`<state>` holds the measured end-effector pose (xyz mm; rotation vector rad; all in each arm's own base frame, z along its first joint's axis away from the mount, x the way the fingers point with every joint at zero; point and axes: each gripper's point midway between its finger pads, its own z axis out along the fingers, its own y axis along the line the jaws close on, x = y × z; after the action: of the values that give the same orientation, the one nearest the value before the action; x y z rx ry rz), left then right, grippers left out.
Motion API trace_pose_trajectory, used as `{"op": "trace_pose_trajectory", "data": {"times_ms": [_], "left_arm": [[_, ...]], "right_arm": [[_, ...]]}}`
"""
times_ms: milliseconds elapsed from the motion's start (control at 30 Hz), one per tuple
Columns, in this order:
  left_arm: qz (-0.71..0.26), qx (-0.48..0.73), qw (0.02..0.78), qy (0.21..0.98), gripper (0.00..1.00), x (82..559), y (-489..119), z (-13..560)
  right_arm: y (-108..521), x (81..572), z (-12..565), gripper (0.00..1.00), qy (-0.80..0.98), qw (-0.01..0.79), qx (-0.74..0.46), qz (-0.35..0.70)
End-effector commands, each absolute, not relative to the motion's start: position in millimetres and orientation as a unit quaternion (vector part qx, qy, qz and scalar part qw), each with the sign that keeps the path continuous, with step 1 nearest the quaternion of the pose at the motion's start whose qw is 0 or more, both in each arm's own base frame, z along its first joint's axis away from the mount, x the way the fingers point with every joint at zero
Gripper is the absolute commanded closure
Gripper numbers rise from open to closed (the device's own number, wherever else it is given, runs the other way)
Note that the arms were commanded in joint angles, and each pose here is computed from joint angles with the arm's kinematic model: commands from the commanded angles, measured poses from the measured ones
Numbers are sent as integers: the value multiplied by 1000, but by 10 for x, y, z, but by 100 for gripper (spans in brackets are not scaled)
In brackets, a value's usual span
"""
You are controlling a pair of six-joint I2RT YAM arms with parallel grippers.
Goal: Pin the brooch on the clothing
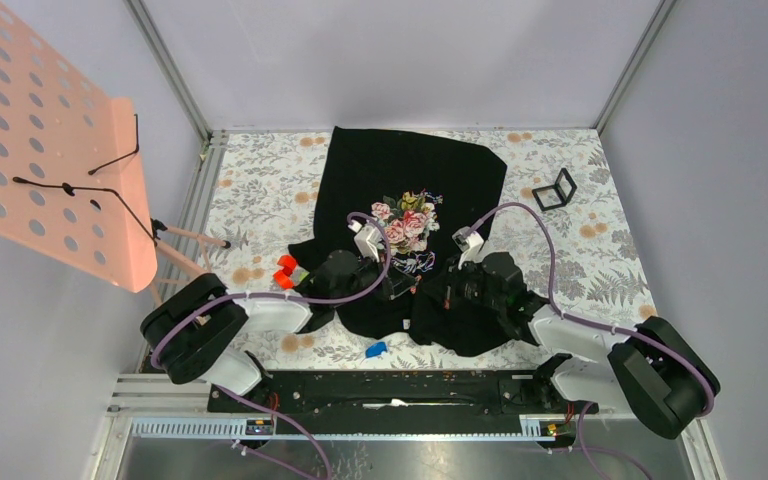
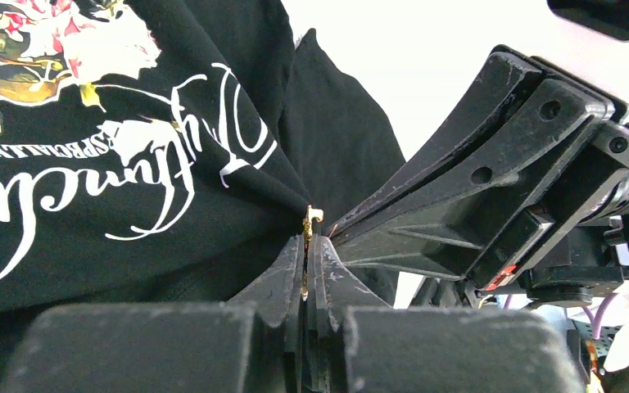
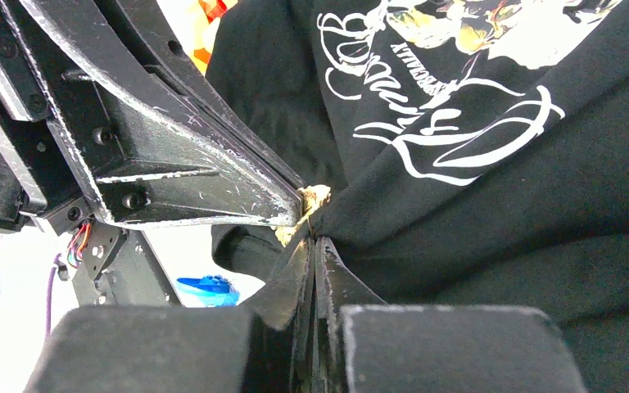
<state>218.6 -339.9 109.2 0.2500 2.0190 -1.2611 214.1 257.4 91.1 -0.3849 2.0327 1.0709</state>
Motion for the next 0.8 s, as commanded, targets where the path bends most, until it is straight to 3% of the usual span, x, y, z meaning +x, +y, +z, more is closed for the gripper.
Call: {"op": "trace_pose_trajectory", "data": {"times_ms": [0,767], "left_arm": [[-539,140,365,746,100,2111,-3620,1427],[-545,242,346,725,100,1851,-3657,1333]], "right_arm": [[2783,2184,1251,100,763,414,-195,458],[2883,2238,1002,100,801,352,-191,445]]}}
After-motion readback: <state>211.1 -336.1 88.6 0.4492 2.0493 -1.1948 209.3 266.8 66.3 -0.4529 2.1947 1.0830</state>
